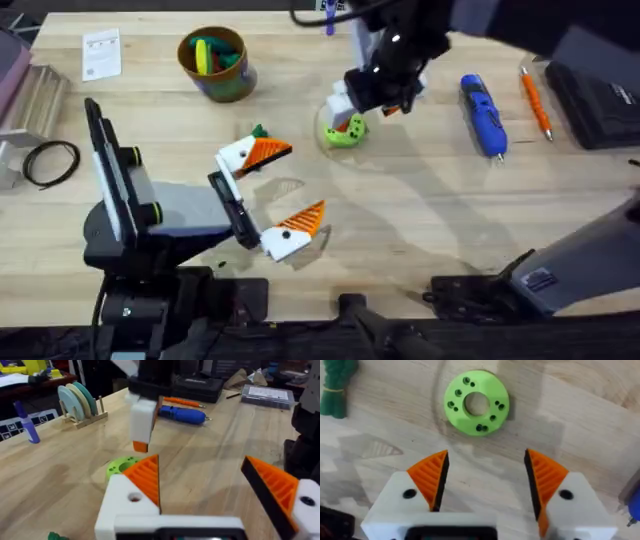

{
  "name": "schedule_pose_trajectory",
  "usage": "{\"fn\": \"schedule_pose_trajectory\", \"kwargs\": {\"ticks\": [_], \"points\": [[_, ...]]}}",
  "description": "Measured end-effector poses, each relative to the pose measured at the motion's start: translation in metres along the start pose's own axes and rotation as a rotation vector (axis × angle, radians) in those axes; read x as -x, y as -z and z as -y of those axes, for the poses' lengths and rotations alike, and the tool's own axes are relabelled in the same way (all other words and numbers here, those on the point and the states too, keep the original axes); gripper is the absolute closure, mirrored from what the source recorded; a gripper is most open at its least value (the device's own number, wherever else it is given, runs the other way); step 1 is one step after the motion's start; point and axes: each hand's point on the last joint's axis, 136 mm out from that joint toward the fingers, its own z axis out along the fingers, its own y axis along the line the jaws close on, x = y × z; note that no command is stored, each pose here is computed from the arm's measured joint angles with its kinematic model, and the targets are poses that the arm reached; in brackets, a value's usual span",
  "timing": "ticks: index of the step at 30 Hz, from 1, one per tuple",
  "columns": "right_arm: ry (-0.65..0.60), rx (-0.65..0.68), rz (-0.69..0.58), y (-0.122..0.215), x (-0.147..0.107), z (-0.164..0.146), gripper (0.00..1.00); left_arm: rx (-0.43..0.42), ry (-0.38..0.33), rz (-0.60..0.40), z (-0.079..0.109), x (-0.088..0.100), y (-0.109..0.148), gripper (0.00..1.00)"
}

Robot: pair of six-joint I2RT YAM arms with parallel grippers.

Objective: Pick up the gripper from the table and insert it into the empty holder that is missing its gripper. Then pick up a screw, insert it into the mounting hole, and use the screwdriver to tighten it. Finally, clean up the table by picking up the vegetable and placing it into the bucket.

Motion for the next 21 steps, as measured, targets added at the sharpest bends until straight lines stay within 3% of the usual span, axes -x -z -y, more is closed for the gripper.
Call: {"fn": "schedule_pose_trajectory", "kwargs": {"ticks": [13,21], "points": [[0.022,-0.047,-0.054,-0.043,0.001,-0.017,0.149,0.000,0.000,0.000,0.000,0.000,0.000,0.015],[-0.001,-0.042,-0.033,-0.056,0.011,-0.020,0.318,0.000,0.000,0.000,0.000,0.000,0.000,0.015]]}}
